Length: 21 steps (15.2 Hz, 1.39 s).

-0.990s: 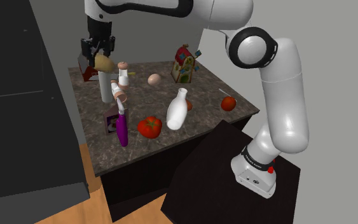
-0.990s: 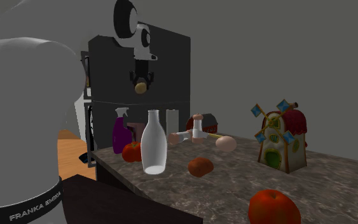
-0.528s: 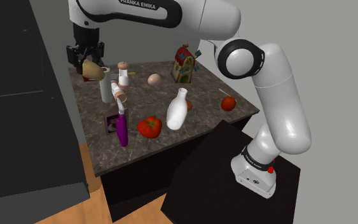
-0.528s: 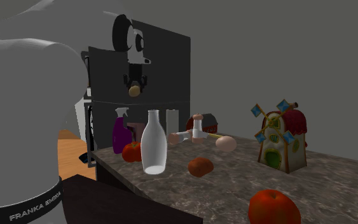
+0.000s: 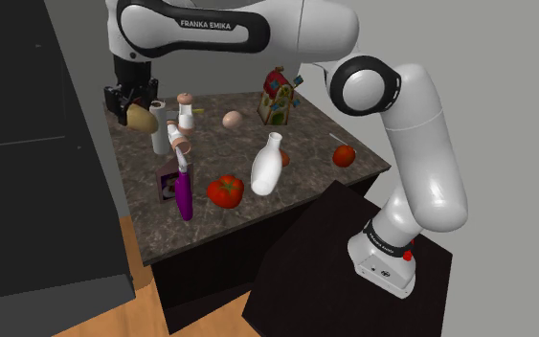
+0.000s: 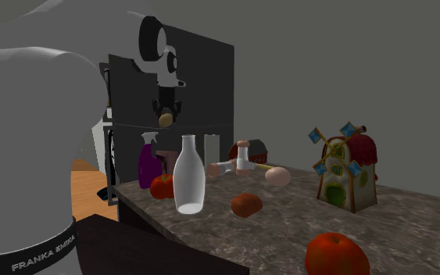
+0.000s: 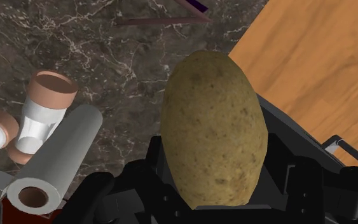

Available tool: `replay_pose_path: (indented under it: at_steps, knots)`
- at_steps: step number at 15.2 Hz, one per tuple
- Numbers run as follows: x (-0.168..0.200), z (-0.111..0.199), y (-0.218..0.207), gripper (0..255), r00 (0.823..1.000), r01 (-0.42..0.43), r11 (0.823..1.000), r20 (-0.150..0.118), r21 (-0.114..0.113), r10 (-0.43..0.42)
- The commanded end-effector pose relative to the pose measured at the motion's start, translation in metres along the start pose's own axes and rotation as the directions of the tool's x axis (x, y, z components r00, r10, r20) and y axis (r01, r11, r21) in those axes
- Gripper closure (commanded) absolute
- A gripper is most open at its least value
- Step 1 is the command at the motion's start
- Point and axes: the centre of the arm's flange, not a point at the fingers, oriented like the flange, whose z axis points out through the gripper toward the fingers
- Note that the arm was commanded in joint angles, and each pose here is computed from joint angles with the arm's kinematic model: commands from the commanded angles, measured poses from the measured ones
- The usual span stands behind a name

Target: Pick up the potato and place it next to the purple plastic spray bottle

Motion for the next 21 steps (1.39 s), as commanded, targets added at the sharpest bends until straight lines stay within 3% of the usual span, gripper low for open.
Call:
replay_pose_path:
  at_steps: [1, 21]
  knots:
    - [-0.002, 0.012, 0.001, 255, 1.0, 0.0, 1.0, -0.001, 0.0, 0.0]
    - [-0.013, 0.116, 0.009, 255, 1.0, 0.0, 1.0, -0.001, 0.0, 0.0]
